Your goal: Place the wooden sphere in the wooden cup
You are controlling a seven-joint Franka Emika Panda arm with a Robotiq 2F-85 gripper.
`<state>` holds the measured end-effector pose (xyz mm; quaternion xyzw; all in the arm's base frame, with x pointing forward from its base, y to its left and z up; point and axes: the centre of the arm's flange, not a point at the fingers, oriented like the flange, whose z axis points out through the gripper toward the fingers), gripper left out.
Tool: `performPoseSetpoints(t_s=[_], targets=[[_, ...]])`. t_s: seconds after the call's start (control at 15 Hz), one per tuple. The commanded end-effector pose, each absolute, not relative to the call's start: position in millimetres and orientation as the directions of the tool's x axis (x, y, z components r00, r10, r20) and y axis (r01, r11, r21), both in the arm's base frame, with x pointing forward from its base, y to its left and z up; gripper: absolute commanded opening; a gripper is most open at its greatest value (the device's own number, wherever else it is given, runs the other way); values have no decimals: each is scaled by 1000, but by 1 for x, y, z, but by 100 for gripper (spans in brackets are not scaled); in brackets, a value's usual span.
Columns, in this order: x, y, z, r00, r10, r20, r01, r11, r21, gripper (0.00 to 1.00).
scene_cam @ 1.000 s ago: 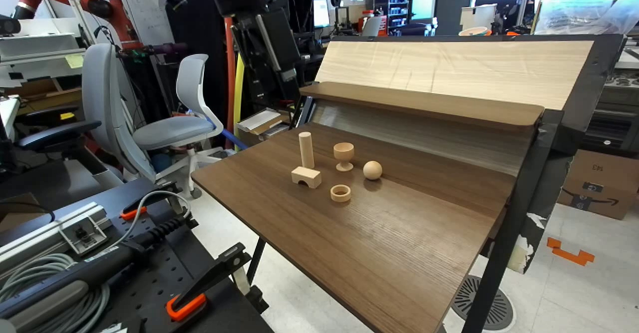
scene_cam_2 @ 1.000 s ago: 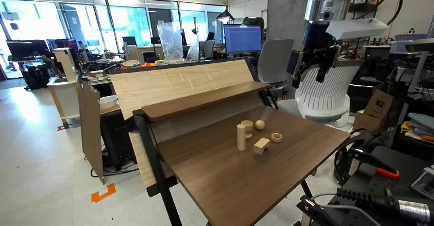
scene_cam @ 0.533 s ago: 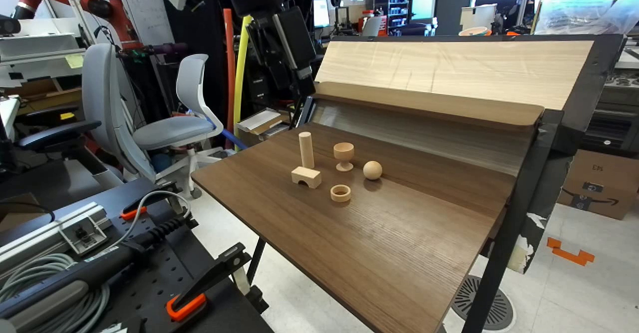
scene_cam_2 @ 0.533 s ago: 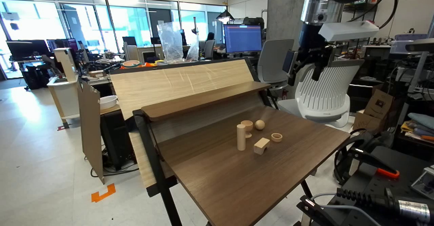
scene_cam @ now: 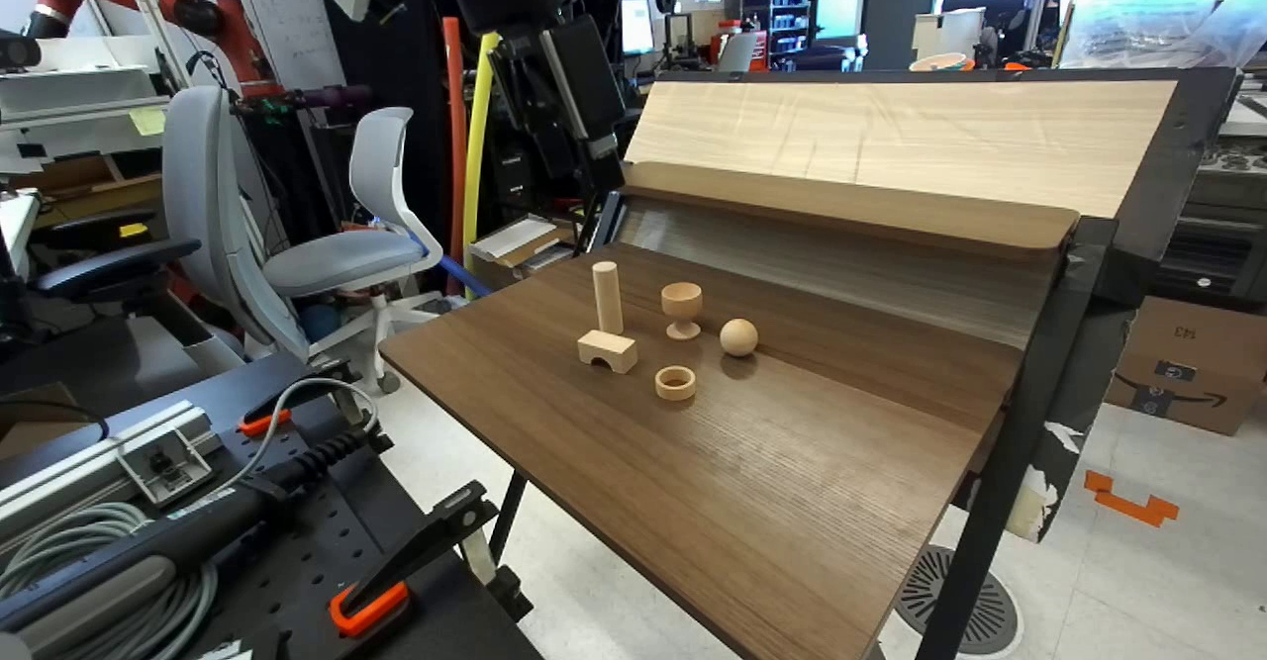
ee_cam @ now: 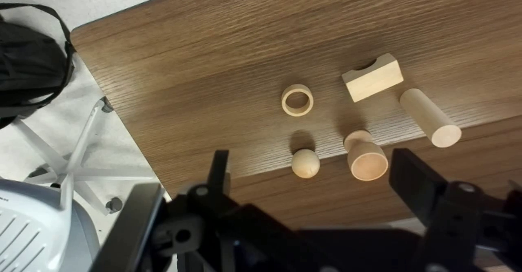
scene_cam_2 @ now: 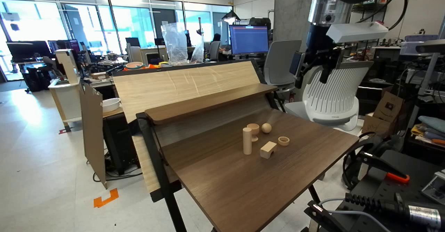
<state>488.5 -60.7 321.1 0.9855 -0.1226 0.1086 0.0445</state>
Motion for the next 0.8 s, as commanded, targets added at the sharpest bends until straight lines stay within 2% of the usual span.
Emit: performPoseSetpoints(t_s=[0.0, 0.73], targets=[[507, -62, 307, 923, -303, 238, -317, -948, 22, 100], [583, -86, 269, 836, -499, 227, -510, -860, -14, 100]])
